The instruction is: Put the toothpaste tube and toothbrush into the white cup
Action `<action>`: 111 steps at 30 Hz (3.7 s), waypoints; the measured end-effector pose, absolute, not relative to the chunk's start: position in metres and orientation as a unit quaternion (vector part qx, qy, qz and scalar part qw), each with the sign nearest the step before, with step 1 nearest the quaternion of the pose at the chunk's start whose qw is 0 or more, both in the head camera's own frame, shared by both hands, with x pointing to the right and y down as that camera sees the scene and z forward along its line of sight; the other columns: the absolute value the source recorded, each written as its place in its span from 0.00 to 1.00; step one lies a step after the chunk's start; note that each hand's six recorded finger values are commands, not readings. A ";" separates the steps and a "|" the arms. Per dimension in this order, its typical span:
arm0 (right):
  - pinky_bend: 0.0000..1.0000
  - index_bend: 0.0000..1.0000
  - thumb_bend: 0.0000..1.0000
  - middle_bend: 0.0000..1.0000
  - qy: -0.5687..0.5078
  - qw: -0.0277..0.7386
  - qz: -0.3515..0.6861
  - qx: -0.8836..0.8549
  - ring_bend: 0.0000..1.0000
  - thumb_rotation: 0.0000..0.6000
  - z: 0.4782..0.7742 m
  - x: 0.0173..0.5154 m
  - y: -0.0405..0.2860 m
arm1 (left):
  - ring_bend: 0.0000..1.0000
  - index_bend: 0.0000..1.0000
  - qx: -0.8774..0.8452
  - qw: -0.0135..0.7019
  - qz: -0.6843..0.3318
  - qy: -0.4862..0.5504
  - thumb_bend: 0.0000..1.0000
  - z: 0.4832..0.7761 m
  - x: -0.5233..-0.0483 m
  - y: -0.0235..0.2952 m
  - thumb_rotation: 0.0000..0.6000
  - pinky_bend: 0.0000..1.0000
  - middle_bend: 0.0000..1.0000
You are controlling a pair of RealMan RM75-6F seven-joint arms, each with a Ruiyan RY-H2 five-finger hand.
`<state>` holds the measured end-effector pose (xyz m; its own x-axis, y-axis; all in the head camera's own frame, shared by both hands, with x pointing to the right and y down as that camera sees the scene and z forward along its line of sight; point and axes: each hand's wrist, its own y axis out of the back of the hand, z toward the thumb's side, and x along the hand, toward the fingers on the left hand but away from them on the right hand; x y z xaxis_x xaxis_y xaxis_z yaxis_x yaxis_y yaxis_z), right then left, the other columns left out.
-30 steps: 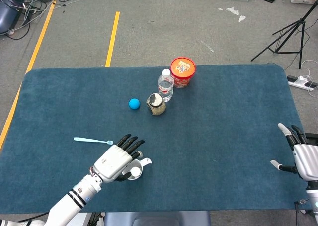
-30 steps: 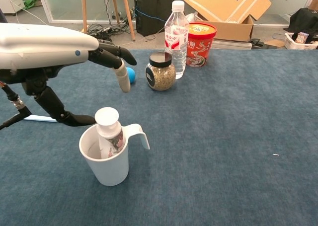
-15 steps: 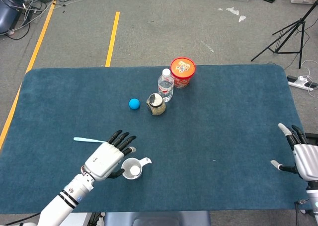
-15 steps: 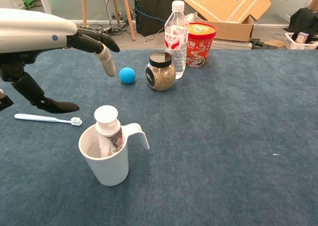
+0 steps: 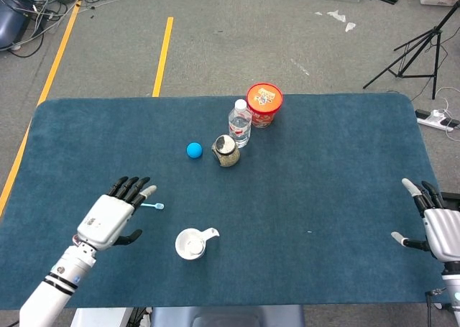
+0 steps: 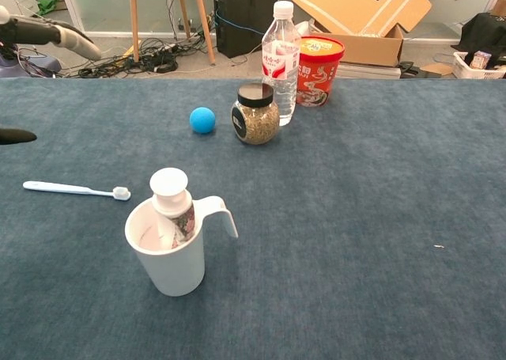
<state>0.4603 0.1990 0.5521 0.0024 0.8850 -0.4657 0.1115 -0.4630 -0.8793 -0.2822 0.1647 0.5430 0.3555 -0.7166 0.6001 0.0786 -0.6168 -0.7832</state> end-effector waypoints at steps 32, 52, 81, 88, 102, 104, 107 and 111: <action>0.62 0.05 0.00 0.19 -0.407 0.311 0.599 -0.615 0.07 1.00 0.562 0.471 0.182 | 0.00 0.34 -0.748 0.305 -0.548 0.219 0.25 0.654 -0.362 0.117 1.00 0.08 0.00; 0.62 0.05 0.00 0.19 -0.403 0.308 0.598 -0.620 0.08 1.00 0.564 0.471 0.179 | 0.00 0.40 -0.748 0.266 -0.572 0.205 0.25 0.691 -0.379 0.119 1.00 0.07 0.00; 0.62 0.05 0.00 0.19 -0.407 0.306 0.597 -0.619 0.08 1.00 0.561 0.474 0.180 | 0.00 0.43 -0.743 0.236 -0.587 0.219 0.25 0.739 -0.383 0.130 1.00 0.07 0.00; 0.62 0.05 0.00 0.19 -0.407 0.306 0.598 -0.619 0.08 1.00 0.561 0.474 0.180 | 0.00 0.43 -0.739 0.225 -0.595 0.220 0.25 0.746 -0.386 0.131 1.00 0.07 0.01; 0.62 0.05 0.00 0.19 -0.409 0.305 0.598 -0.619 0.08 1.00 0.561 0.475 0.179 | 0.00 0.45 -0.735 0.217 -0.604 0.219 0.25 0.754 -0.389 0.133 1.00 0.07 0.02; 0.62 0.05 0.00 0.19 -0.409 0.305 0.598 -0.619 0.08 1.00 0.561 0.475 0.179 | 0.00 0.46 -0.735 0.217 -0.604 0.219 0.25 0.754 -0.390 0.133 1.00 0.07 0.02; 0.62 0.05 0.00 0.19 -0.409 0.304 0.598 -0.619 0.08 1.00 0.561 0.475 0.179 | 0.00 0.46 -0.734 0.216 -0.606 0.218 0.25 0.755 -0.390 0.133 1.00 0.07 0.02; 0.62 0.05 0.00 0.19 -0.409 0.304 0.598 -0.619 0.08 1.00 0.561 0.475 0.179 | 0.00 0.47 -0.733 0.215 -0.607 0.219 0.25 0.756 -0.391 0.133 1.00 0.07 0.02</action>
<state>0.4751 0.1790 0.5613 -0.0502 0.8694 -0.4915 0.1424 -0.4809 -0.8652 -0.3911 0.1328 0.7565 0.1671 -0.5822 0.7957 -0.0596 -0.8115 -0.5813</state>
